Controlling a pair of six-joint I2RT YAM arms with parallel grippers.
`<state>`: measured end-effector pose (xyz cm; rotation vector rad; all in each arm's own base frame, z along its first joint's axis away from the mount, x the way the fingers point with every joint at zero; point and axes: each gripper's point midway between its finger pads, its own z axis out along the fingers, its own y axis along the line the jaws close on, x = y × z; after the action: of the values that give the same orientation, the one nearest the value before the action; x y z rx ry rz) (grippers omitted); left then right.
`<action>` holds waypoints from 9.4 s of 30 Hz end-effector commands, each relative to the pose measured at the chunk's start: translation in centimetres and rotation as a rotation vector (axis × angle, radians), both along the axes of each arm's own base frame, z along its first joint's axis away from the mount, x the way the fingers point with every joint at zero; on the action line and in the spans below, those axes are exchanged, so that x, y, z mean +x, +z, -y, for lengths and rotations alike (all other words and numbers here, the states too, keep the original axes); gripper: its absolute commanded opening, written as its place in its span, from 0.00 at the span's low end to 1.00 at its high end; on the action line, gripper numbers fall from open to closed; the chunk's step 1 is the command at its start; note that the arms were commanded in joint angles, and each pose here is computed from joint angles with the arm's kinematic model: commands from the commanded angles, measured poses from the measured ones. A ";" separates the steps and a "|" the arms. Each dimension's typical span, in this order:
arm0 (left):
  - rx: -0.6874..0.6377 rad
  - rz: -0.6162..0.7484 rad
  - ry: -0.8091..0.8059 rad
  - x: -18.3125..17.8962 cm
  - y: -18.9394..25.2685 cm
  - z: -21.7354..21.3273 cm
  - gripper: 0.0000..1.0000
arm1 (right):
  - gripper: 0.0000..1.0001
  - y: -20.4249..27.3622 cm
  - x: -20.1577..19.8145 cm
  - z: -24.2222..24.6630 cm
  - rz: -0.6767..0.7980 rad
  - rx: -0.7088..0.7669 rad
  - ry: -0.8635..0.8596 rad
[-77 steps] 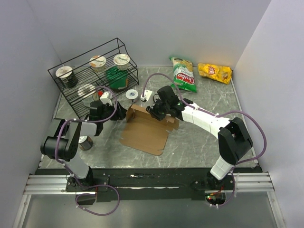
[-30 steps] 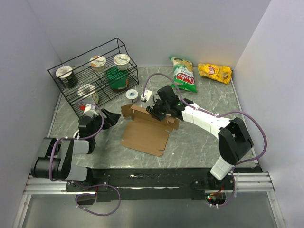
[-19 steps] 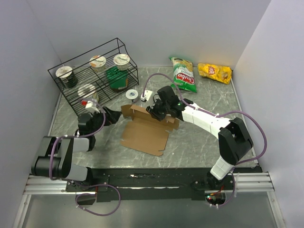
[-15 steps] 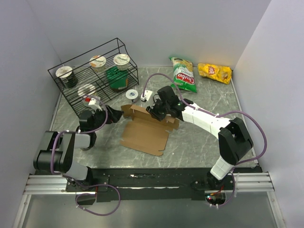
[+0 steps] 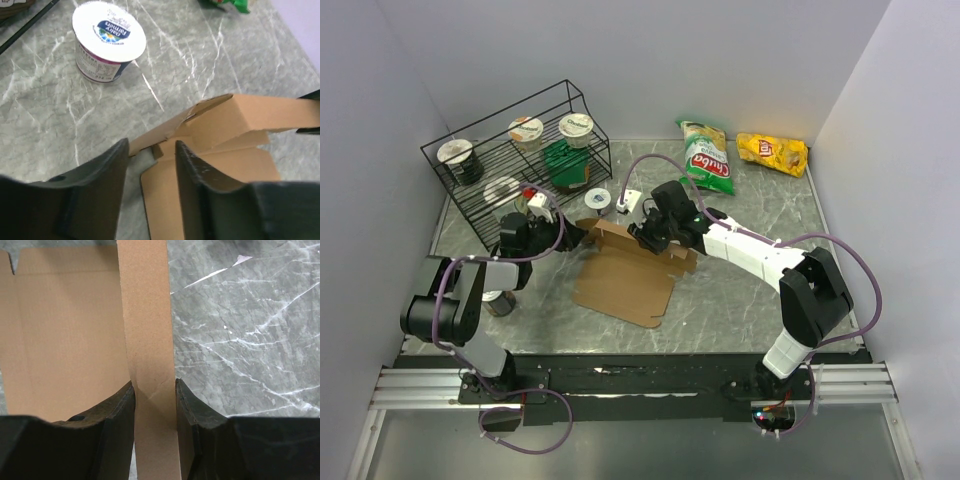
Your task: Fold the paper box
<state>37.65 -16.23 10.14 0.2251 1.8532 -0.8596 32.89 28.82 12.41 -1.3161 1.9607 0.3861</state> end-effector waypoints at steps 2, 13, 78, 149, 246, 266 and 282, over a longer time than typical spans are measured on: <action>0.037 0.027 -0.073 -0.2 0.2 1.2 0.44 | 0.31 -0.6 -1.1 0.2 -0.035 -0.009 0.000; 0.026 0.027 -0.095 -0.2 0.9 3.5 0.14 | 0.31 -0.9 -1.0 0.2 -0.042 -0.013 -0.003; -0.053 0.009 0.301 -2.1 6.3 -3.7 0.98 | 0.30 -1.4 -0.7 0.5 0.021 -0.042 -0.033; 0.040 -0.134 0.010 -0.8 -0.8 1.0 0.87 | 0.30 -0.2 -1.1 0.3 0.011 0.001 -0.013; -0.155 -0.119 -0.034 -4.1 1.1 6.6 0.50 | 0.30 -1.3 -2.0 0.7 -0.002 0.006 -0.055; -0.321 -0.076 0.111 -2.4 2.4 7.6 0.47 | 0.30 -1.6 -1.9 0.5 -0.008 0.008 -0.052; -0.448 -0.030 0.323 -0.5 3.5 7.9 0.47 | 0.30 -1.5 -2.0 0.5 -0.006 0.014 -0.052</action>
<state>35.74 -23.47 9.78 -0.2893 1.7843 -0.9765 33.18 28.20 12.52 -1.1848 1.9537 0.3098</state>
